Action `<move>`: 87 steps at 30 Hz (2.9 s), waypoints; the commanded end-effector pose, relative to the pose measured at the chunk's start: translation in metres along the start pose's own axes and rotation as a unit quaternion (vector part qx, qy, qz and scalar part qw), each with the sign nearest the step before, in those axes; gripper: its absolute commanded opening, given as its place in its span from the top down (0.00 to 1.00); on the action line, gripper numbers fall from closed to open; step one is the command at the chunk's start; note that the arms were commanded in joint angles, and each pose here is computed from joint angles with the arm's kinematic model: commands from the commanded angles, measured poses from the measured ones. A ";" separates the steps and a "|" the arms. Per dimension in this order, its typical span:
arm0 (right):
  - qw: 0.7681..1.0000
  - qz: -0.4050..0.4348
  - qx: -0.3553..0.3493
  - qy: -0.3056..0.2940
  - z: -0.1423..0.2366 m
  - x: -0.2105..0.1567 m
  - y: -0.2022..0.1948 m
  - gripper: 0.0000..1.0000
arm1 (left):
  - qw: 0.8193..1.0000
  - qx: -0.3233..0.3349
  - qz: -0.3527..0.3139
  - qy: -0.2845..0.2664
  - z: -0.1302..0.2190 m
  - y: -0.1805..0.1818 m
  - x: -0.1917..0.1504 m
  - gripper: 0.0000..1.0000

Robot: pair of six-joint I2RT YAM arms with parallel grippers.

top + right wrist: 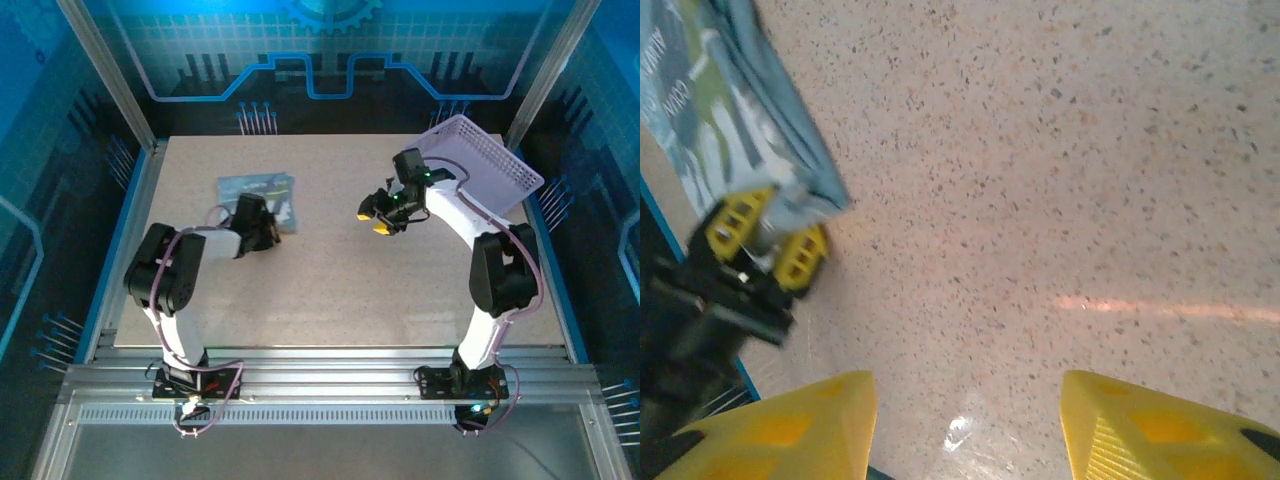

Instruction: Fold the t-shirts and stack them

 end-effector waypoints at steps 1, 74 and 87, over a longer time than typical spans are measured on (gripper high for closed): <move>1.000 0.004 -0.002 -0.012 0.020 -0.006 -0.007 0.47 | 0.997 -0.004 -0.067 0.022 -0.011 -0.013 0.031 0.65; 0.814 0.274 -0.162 -0.486 0.062 0.116 -0.135 0.00 | 0.695 0.018 -0.646 -0.316 0.128 -0.006 0.107 0.01; 0.795 0.338 -0.084 -0.497 0.048 0.092 -0.133 0.00 | 0.598 -0.066 -0.727 -0.331 0.116 0.006 0.058 0.01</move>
Point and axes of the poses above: each hand's point on the last joint's axis, 136 mm out from that joint toward the fingers, its own z axis back along the fingers, its own y axis along the line the jaws close on, x = y × z, the point moved 2 cm from there along z, back along the fingers, and after that the axes turned 11 degrees about -z, right-handed, at the moved point
